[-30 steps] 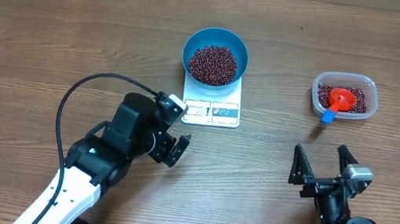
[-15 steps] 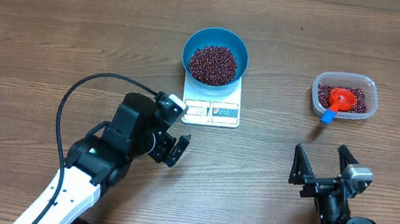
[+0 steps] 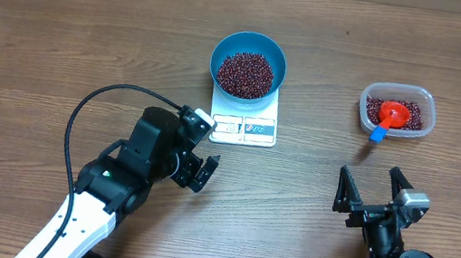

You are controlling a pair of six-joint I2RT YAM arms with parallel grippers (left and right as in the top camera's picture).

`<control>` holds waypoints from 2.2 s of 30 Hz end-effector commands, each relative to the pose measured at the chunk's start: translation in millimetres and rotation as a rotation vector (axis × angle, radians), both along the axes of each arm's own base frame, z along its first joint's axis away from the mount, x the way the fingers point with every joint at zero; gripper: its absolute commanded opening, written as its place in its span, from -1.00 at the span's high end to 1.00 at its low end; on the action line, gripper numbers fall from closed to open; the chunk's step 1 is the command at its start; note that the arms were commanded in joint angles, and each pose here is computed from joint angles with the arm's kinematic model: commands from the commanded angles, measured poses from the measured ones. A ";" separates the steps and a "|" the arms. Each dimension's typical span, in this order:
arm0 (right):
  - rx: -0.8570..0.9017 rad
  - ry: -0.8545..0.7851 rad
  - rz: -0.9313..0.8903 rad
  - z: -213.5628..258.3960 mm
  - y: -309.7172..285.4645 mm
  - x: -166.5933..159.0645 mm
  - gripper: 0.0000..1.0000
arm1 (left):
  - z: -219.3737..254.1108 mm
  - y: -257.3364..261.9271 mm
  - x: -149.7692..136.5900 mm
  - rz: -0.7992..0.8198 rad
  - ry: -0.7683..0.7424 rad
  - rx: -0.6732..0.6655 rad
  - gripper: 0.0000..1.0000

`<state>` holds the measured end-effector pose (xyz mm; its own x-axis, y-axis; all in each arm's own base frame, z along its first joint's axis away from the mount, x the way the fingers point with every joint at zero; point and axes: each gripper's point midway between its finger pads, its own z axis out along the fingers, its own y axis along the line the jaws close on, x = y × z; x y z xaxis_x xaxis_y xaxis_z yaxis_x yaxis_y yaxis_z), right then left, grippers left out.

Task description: Scoop item into bowl and weigh 150g on scale

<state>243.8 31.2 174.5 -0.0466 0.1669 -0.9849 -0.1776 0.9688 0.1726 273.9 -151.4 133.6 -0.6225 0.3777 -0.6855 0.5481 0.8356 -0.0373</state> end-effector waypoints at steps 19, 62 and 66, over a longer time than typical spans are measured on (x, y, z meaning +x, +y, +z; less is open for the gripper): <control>-0.001 -0.008 0.000 -1.0 0.7 -0.1 -1.00 | 20.7 18.8 -9.0 0.069 -0.169 -0.055 -1.00; -0.001 -0.008 0.000 -1.0 0.7 -0.1 -1.00 | 22.9 152.7 -27.7 0.586 -0.733 -0.169 -1.00; -0.001 -0.008 0.000 -1.0 0.7 -0.1 -1.00 | 22.9 152.6 -27.7 0.585 -0.733 -0.170 -0.99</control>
<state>243.6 32.4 174.5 -0.0473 0.1663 -0.9849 -0.1825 0.9680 0.1722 246.5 -2.1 155.5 -0.0836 0.0017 -0.9965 -0.0034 1.0000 0.0020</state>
